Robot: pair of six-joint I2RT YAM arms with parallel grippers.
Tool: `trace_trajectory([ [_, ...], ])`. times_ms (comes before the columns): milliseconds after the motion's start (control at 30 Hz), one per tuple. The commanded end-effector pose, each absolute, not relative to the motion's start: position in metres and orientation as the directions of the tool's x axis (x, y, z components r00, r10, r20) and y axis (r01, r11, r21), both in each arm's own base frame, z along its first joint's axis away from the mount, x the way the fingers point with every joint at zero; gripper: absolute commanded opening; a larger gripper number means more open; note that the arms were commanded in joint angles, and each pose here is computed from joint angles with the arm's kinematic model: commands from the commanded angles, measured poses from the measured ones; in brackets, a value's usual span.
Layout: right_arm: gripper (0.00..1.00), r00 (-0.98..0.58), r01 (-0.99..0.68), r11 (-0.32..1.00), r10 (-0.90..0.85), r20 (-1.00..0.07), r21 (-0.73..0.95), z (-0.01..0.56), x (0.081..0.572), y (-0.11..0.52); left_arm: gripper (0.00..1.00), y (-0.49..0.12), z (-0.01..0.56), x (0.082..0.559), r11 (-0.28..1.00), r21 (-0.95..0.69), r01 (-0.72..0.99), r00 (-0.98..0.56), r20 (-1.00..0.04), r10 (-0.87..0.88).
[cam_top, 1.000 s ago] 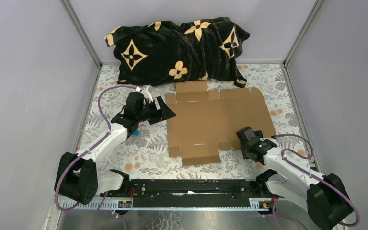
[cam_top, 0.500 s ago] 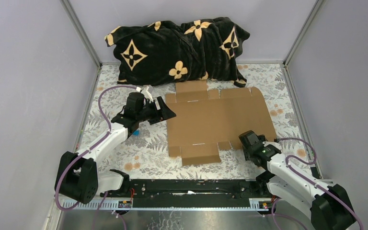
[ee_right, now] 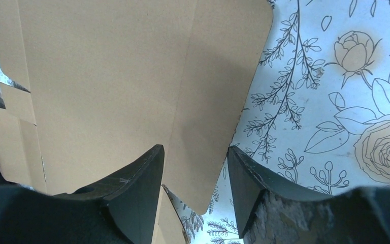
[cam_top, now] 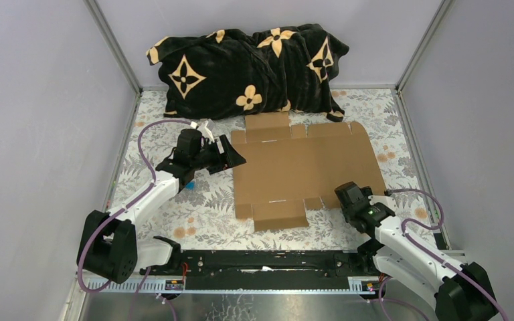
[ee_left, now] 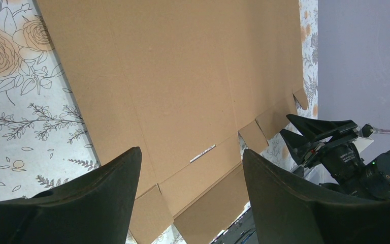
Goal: Fold the paper box
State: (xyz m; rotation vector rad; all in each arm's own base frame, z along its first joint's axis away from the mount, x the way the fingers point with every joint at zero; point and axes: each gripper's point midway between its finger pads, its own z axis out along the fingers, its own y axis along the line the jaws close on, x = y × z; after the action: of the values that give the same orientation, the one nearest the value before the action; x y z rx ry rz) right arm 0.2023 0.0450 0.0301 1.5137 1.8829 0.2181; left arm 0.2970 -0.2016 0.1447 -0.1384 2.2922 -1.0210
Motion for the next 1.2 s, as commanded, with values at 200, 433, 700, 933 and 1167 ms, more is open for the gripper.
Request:
trace_trajectory([
  [200, 0.58, -0.040, 0.780, 0.295, 0.904, -0.426, 0.552, 0.044, 0.212, 0.045, 0.80, -0.204, 0.155, 0.304, 0.692, -0.697, 0.186, -0.787, -0.528, -0.320],
  [433, 0.59, -0.022, 0.793, 0.260, 0.916, -0.400, 0.551, 0.034, 0.204, 0.042, 0.80, -0.205, 0.153, 0.303, 0.693, -0.696, 0.187, -0.789, -0.526, -0.316],
  [700, 0.65, -0.037, 0.842, 0.217, 0.937, -0.348, 0.494, 0.022, 0.187, 0.046, 0.80, -0.208, 0.149, 0.303, 0.692, -0.697, 0.185, -0.795, -0.520, -0.312],
  [933, 0.67, -0.033, 0.870, 0.194, 0.940, -0.340, 0.453, 0.006, 0.182, 0.047, 0.80, -0.208, 0.150, 0.302, 0.691, -0.698, 0.186, -0.795, -0.521, -0.312],
  [1167, 0.63, 0.030, 0.853, 0.160, 0.935, -0.353, 0.496, -0.007, 0.180, 0.035, 0.80, -0.209, 0.149, 0.303, 0.694, -0.695, 0.188, -0.796, -0.522, -0.307],
])
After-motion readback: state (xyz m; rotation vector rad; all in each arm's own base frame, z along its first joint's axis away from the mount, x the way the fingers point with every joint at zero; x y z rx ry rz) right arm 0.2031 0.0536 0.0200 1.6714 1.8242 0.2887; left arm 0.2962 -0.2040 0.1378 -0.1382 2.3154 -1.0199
